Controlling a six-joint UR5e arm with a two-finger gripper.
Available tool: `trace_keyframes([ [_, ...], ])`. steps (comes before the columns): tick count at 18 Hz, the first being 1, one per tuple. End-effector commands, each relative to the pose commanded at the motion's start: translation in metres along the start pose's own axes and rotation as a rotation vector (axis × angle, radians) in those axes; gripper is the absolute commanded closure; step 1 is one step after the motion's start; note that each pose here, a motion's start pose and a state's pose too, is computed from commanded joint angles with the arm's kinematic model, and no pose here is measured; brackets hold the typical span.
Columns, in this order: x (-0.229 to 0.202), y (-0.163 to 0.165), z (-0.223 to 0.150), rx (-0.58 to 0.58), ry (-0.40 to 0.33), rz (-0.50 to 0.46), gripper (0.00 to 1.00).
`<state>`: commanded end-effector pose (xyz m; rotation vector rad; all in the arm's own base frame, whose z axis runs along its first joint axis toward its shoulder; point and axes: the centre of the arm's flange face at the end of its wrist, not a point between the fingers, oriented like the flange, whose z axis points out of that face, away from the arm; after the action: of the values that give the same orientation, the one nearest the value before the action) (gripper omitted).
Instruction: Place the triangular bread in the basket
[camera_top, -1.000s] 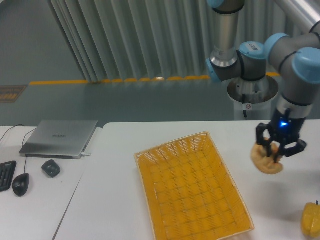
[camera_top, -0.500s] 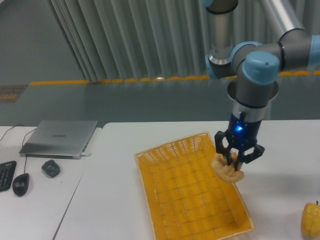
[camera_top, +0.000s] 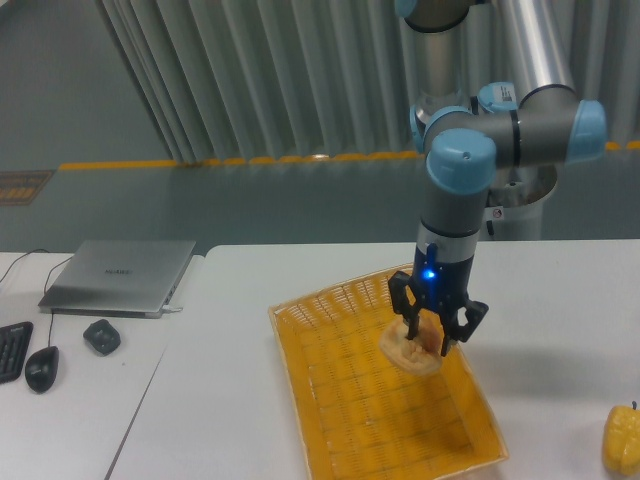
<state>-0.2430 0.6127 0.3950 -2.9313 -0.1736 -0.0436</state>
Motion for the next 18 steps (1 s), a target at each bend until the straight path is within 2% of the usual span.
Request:
trace_keyframes([
  [7, 0.003, 0.001, -0.003, 0.012, -0.012, 0.001, 0.00],
  [11, -0.008, 0.007, -0.006, -0.031, -0.106, 0.011, 0.00],
  [13, -0.012, 0.011, -0.004, -0.071, -0.146, 0.057, 0.00],
  [18, -0.034, 0.026, -0.017, -0.080, -0.159, 0.137, 0.00],
])
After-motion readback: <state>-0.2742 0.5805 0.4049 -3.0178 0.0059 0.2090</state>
